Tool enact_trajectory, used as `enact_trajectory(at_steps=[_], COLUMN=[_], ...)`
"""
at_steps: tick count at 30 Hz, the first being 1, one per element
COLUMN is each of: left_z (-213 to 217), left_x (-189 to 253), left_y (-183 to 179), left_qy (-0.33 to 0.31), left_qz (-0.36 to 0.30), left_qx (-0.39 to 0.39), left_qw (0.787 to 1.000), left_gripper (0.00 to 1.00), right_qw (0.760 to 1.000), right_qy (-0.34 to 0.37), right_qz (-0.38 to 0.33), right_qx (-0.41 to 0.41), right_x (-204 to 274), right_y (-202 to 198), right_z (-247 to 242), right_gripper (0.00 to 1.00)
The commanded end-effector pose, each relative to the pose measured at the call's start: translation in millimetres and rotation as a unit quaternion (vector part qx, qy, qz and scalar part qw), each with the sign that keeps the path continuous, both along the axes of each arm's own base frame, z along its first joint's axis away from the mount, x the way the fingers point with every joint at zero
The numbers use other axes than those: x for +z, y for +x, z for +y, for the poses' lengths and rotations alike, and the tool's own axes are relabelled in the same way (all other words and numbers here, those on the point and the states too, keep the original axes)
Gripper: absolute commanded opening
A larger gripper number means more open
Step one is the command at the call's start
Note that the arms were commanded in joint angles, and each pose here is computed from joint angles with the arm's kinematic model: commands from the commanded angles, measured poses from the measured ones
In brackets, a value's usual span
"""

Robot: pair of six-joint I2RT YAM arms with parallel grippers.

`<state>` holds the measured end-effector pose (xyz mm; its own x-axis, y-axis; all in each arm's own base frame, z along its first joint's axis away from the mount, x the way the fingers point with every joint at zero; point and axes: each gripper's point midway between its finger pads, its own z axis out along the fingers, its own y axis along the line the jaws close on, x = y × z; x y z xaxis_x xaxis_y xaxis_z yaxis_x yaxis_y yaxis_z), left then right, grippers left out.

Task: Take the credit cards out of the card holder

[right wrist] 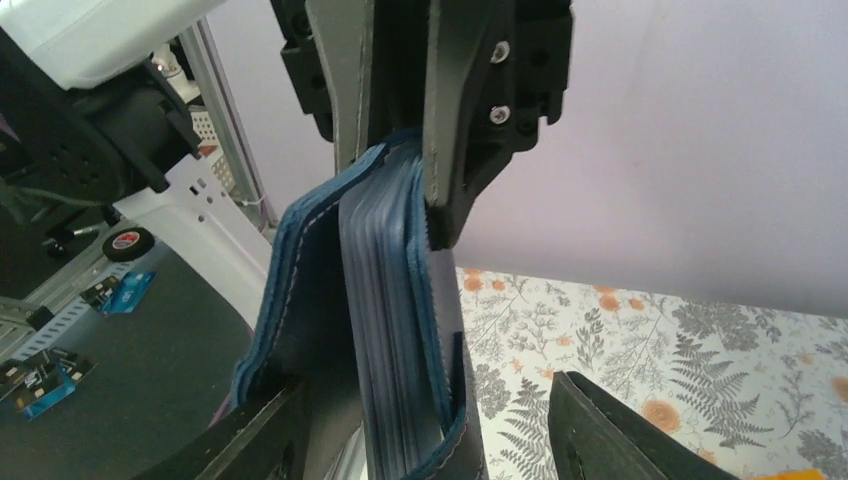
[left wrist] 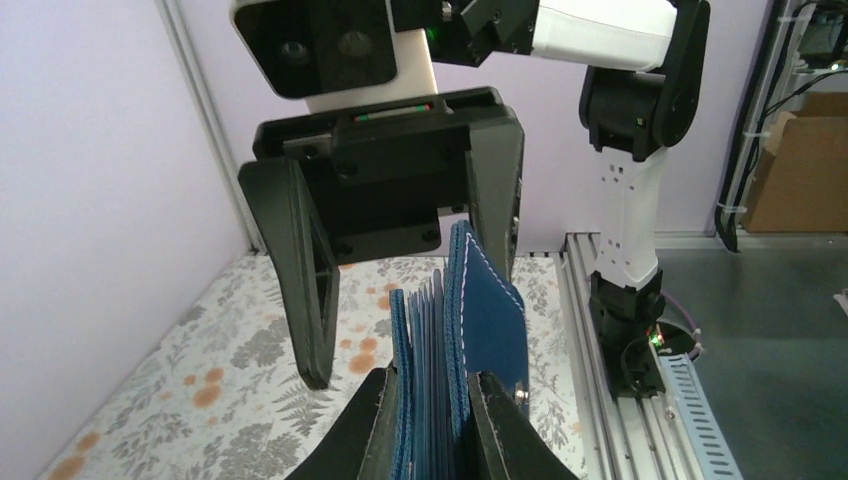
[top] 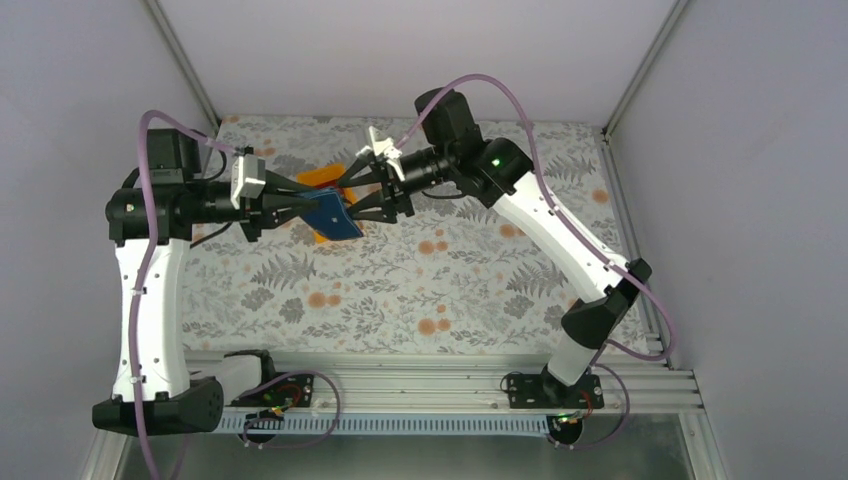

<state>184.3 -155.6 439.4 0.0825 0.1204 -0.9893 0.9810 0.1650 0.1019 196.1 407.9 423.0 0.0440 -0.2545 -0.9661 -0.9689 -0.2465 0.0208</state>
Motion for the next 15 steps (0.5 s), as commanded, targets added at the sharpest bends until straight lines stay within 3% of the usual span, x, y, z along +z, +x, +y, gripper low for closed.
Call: enact_trajectory(at_steps=[1,5,7,8,9,12,13,15], left_z=[-3.6,-8.4,-9.5,-9.7,-9.6,-8.1,-6.8,-2.5], left_x=[10.6,18.1,15.9,13.0,10.3,2.7,1.0,0.7], left_y=[-3.2,-6.3,-3.2,0.4,4.7,19.6,26.3,45.0], left_qy=[-0.012,-0.011,-0.010,-0.008,-0.007,0.005,0.013,0.026], left_qz=[-0.045,-0.057,-0.051,-0.044,-0.036,-0.012,-0.009,0.009], left_qx=[-0.027,-0.037,-0.039,-0.037,-0.033,-0.010,0.004,0.049], left_qw=[0.999,0.998,0.998,0.998,0.999,1.000,1.000,0.998], left_gripper=[0.02,0.02,0.02,0.02,0.02,0.03,0.12,0.63], right_qw=[0.999,0.999,0.999,0.999,1.000,0.999,0.998,0.994], right_qy=[-0.026,-0.011,-0.005,-0.003,-0.003,0.013,0.014,0.013], right_qz=[0.023,0.027,0.025,0.024,0.024,0.022,0.027,0.045], right_qx=[0.030,0.034,0.031,0.025,0.012,-0.029,-0.049,-0.101], right_x=[-20.7,-14.4,-11.9,-10.8,-10.3,-2.5,-1.8,-0.5], right_y=[-21.3,-23.2,-22.6,-21.4,-19.2,-12.7,-8.6,5.0], right_z=[6.3,9.6,9.8,9.6,8.0,0.6,-1.1,-2.3], right_gripper=[0.61,0.44,0.31,0.15,0.07,0.04,0.04,0.04])
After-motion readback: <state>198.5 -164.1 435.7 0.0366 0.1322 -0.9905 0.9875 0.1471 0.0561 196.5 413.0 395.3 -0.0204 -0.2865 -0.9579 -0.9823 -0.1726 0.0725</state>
